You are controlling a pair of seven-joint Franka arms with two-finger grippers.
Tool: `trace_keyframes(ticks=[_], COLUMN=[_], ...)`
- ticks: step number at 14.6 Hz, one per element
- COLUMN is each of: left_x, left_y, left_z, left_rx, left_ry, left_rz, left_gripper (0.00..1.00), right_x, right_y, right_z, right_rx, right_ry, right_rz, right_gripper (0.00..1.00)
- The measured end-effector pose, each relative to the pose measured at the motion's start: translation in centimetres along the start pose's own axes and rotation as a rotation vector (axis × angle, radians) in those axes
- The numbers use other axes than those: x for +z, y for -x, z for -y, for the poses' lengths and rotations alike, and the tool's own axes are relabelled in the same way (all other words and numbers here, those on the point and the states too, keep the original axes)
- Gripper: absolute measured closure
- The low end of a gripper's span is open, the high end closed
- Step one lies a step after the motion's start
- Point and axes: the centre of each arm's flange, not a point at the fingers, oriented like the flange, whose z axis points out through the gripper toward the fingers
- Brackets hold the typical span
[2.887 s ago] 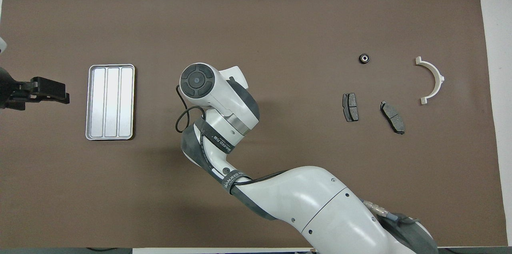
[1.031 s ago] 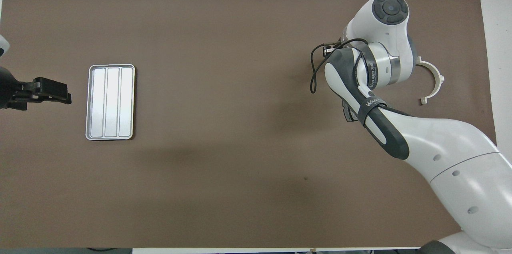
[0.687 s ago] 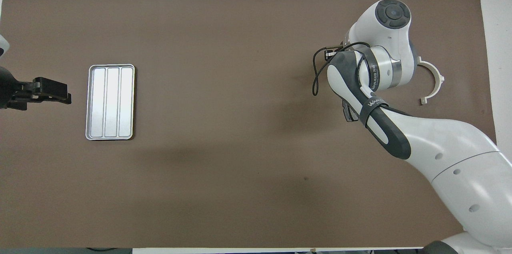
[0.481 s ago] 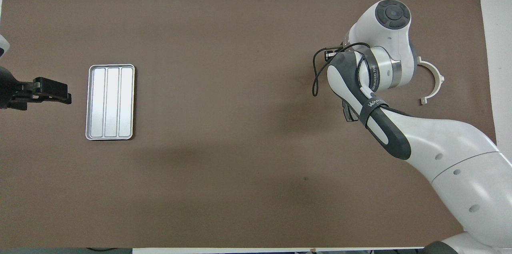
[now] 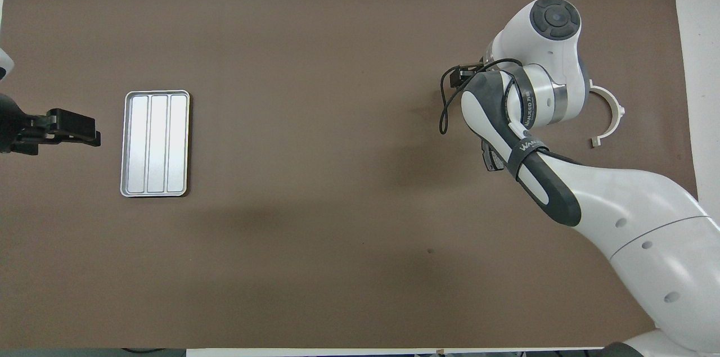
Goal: Place bearing gear from tray to pile
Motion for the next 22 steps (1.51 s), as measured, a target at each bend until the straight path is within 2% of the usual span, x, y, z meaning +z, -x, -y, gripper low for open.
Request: trace_keyframes(ticks=[7, 9, 12, 15, 18, 20, 22], left_x=[0.0, 0.0, 0.0, 0.0, 0.0, 0.0, 0.0], left_y=[0.0, 0.0, 0.0, 0.0, 0.0, 0.0, 0.0], left_z=[0.0, 0.0, 0.0, 0.0, 0.0, 0.0, 0.0], left_rx=[0.0, 0.0, 0.0, 0.0, 0.0, 0.0, 0.0], left_ry=[0.0, 0.0, 0.0, 0.0, 0.0, 0.0, 0.0], left_rz=[0.0, 0.0, 0.0, 0.0, 0.0, 0.0, 0.0], left_gripper=[0.0, 0.0, 0.0, 0.0, 0.0, 0.0, 0.0], right_x=[-2.5, -5.3, -11.9, -20.0, -28.6, -32.3, -34.2], right_y=[-0.3, -0.2, 1.1, 4.4, 10.6, 14.4, 16.5], right_z=[-0.9, -2.5, -5.2, -7.6, -8.4, -8.8, -9.2], right_rx=[0.009, -0.025, -0.137, -0.174, -0.165, -0.159, -0.145], right_ry=[-0.002, 0.002, 0.012, 0.022, 0.03, 0.033, 0.034], right_rz=[-0.032, -0.036, -0.024, -0.024, -0.015, 0.013, 0.031], right_gripper=[0.0, 0.0, 0.0, 0.0, 0.0, 0.0, 0.0])
